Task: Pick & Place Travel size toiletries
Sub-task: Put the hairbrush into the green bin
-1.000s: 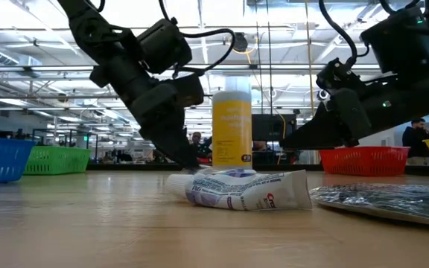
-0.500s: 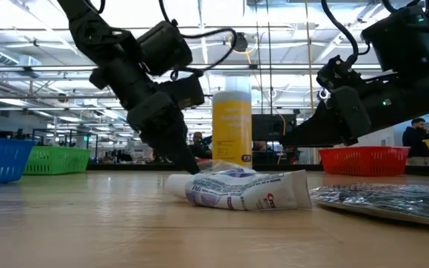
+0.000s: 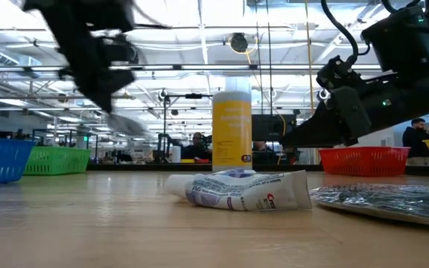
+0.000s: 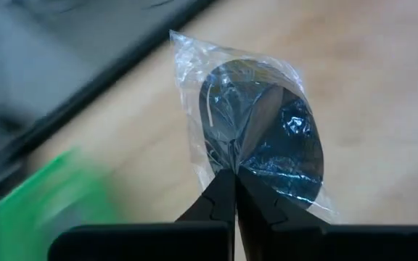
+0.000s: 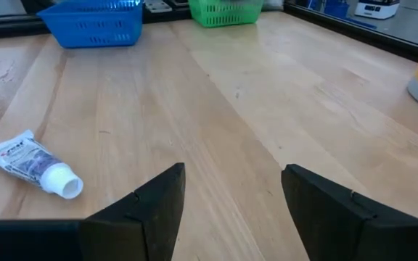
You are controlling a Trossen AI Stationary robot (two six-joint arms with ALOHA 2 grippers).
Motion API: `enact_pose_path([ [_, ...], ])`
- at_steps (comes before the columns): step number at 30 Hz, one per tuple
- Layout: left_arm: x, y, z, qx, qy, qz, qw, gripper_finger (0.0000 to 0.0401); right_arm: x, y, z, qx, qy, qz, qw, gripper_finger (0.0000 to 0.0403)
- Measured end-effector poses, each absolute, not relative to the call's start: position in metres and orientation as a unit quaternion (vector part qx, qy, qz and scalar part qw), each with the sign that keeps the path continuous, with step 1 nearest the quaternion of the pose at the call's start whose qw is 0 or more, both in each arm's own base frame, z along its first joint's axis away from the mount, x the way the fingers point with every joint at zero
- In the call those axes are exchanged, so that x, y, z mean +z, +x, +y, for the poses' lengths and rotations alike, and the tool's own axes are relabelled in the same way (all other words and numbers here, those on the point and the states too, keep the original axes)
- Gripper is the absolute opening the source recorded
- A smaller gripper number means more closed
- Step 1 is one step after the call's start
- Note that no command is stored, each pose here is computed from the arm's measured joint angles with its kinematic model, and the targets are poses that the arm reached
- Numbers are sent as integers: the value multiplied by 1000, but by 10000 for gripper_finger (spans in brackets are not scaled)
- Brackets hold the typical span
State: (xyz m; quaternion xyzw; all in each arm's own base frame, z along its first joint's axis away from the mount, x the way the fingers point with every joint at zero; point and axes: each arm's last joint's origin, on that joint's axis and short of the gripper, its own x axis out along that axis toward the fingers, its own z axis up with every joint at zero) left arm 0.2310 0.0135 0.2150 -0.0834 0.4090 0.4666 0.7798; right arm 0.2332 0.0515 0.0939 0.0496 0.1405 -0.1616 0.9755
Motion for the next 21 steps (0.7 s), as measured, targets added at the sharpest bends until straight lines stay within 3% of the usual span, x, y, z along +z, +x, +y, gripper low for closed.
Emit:
enact_pose_path([
  [8,230,169,39,654,-130,400,628,1,94,233,52,-162,52,138,976,222],
  [17,201,142,62,723,-177,400,535,1,94,233,52,-162,63,137,975,222],
  [21,187,131,65,715,-211,409,526,3,94,233,52,-162,62,139,975,222],
])
